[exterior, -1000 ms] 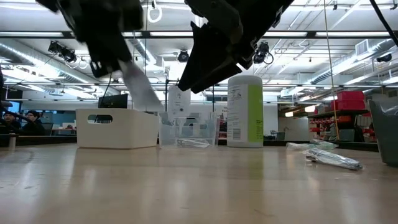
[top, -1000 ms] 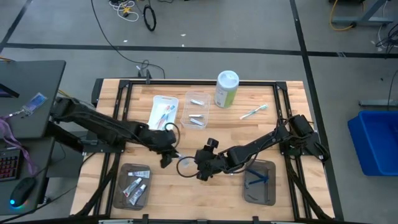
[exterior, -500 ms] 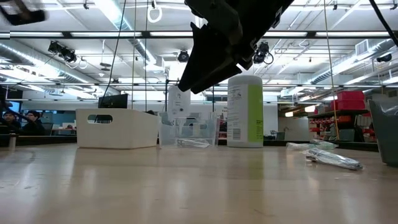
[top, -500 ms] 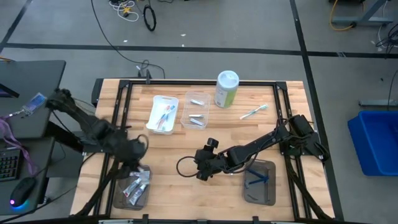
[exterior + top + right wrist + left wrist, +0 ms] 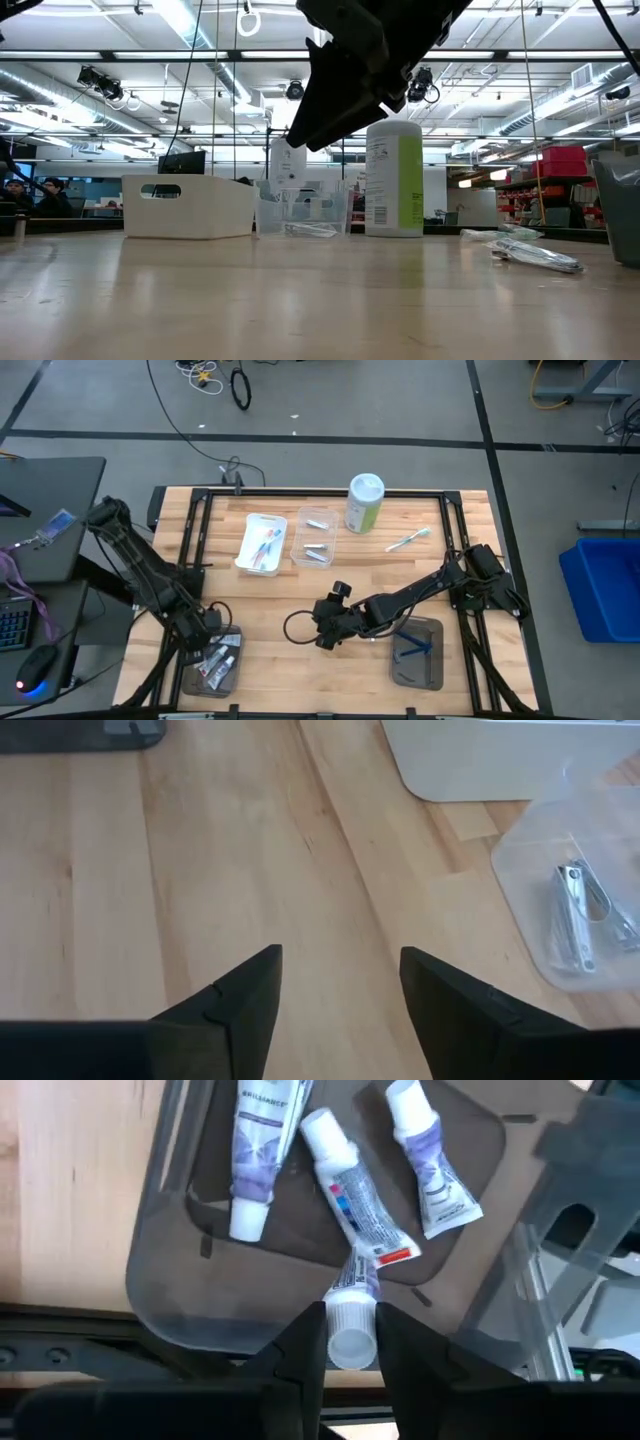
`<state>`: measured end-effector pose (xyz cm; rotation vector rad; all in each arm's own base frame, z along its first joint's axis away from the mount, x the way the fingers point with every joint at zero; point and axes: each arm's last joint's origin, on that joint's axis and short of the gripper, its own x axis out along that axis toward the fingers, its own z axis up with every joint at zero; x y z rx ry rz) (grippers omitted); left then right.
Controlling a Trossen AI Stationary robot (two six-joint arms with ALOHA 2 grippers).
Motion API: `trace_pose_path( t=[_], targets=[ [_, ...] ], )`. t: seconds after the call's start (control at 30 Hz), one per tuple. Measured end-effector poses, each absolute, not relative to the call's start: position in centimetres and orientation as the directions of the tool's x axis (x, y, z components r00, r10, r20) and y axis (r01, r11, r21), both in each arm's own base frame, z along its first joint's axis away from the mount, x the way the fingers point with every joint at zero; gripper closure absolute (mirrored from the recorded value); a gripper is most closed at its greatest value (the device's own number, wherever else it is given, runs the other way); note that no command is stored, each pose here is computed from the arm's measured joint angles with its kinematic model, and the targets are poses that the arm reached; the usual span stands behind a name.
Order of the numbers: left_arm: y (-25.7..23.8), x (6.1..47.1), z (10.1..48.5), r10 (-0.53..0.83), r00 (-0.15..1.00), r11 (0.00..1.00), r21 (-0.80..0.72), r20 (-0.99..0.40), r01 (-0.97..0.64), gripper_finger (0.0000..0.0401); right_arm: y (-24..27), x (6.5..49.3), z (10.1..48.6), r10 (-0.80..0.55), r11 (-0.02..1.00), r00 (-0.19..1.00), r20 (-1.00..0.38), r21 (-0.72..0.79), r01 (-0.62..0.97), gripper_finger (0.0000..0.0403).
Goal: Pick & Place Travel size toiletries
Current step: Put the white toothpaste into the left black bin, then put the nail cutter into the transparent bin
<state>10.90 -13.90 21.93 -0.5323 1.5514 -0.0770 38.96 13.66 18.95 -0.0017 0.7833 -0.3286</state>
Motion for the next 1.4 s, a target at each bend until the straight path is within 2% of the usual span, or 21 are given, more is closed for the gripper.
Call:
trace_pose_path(
  t=[0.17,0.4,0.53,0.73,0.83,0.97,1.1,1.23,1.33,1.4],
  targets=[
    [-14.4,11.3,21.4,-0.365,0.030,0.899,-0.361,-0.930,-0.246,0.0295,13.4,39.1,18.9,-0.296,0.947,0.659,-0.691,-0.121,0.298,0.0189],
    [-14.4,11.6,21.4,-0.361,0.065,0.912,-0.366,-0.930,-0.186,0.0248,13.4,39.2,19.0,-0.293,0.947,0.665,-0.687,-0.113,0.300,0.0190],
    [-14.2,11.9,21.7,-0.366,0.075,0.925,-0.371,-0.928,-0.083,0.0226,13.4,39.1,19.0,-0.291,0.948,0.664,-0.689,-0.115,0.297,0.0186],
    [-14.0,13.8,24.6,-0.401,0.185,0.916,-0.391,-0.897,0.089,0.0223,13.3,39.0,18.8,-0.292,0.942,0.647,-0.705,-0.096,0.321,0.0182],
    [-13.6,14.8,26.6,-0.358,0.319,0.932,-0.316,-0.877,0.177,0.0226,13.3,38.6,18.4,-0.252,0.949,0.605,-0.755,-0.071,0.307,0.0185],
    [-13.0,16.3,29.1,-0.196,0.559,0.967,-0.065,-0.806,0.246,0.0226,13.2,37.8,18.0,-0.237,0.932,0.531,-0.813,-0.038,0.359,0.0190],
    [-12.6,17.4,30.4,-0.037,0.728,0.960,0.178,-0.685,0.216,0.0227,12.6,36.2,17.7,-0.276,0.887,0.392,-0.878,-0.075,0.456,0.0192],
    [-12.2,18.0,30.8,0.045,0.784,0.937,0.298,-0.620,0.181,0.0227,12.1,34.4,18.0,-0.265,0.802,0.232,-0.936,-0.080,0.592,0.0190],
    [-11.7,18.5,30.8,0.078,0.794,0.945,0.299,-0.603,0.134,0.0227,11.9,33.2,17.8,-0.241,0.737,0.091,-0.966,-0.121,0.665,0.0190],
    [-11.3,18.9,30.6,0.110,0.802,0.957,0.280,-0.587,0.073,0.0227,11.7,32.5,17.7,-0.248,0.655,0.015,-0.969,-0.156,0.739,0.0191]
  ],
)
